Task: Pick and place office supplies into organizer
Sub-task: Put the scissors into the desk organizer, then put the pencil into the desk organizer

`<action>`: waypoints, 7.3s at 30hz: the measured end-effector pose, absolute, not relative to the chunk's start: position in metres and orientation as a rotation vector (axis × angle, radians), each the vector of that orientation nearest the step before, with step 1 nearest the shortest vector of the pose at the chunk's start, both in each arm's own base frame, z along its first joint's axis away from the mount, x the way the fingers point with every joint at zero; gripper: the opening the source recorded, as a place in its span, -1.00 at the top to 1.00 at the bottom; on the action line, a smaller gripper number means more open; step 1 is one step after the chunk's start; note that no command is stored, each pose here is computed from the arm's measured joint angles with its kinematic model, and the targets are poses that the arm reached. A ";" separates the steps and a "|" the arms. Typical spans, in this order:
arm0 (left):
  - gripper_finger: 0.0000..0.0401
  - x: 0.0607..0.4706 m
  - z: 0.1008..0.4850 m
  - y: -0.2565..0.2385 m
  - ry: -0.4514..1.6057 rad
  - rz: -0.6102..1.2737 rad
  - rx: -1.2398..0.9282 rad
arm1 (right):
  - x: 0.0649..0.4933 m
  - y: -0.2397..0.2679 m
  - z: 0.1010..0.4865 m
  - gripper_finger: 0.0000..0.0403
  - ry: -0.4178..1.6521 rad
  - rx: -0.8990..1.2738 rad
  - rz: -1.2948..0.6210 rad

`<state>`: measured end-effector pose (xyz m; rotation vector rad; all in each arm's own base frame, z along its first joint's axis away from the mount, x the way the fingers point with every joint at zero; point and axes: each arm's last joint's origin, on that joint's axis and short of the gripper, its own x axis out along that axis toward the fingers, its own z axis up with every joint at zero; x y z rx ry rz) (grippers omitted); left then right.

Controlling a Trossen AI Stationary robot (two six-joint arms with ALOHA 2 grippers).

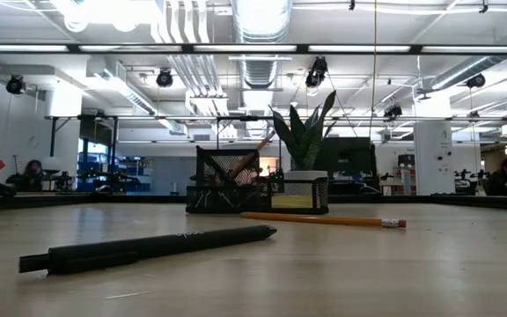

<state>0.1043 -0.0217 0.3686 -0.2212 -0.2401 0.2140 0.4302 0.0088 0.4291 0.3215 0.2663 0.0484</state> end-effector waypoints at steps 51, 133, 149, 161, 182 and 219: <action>0.92 0.268 0.372 0.025 0.708 0.121 0.452 | 0.312 0.091 0.378 0.40 1.034 0.437 -0.718; 0.05 0.188 0.283 -0.009 0.634 0.175 -0.352 | 0.311 0.090 0.135 0.48 1.177 0.435 -0.284; 0.05 0.184 0.286 -0.008 0.611 0.168 -0.347 | 0.337 0.118 0.134 0.48 1.199 0.423 -0.211; 0.05 0.184 0.286 -0.008 0.612 0.168 -0.347 | 0.358 0.143 0.172 0.48 1.166 0.204 -0.190; 0.05 0.187 0.286 -0.009 0.607 0.164 -0.339 | 0.334 0.092 0.188 0.48 1.253 0.238 -0.388; 0.05 0.186 0.282 -0.008 0.621 0.158 -0.312 | 0.336 0.111 0.128 0.60 1.223 0.307 -0.380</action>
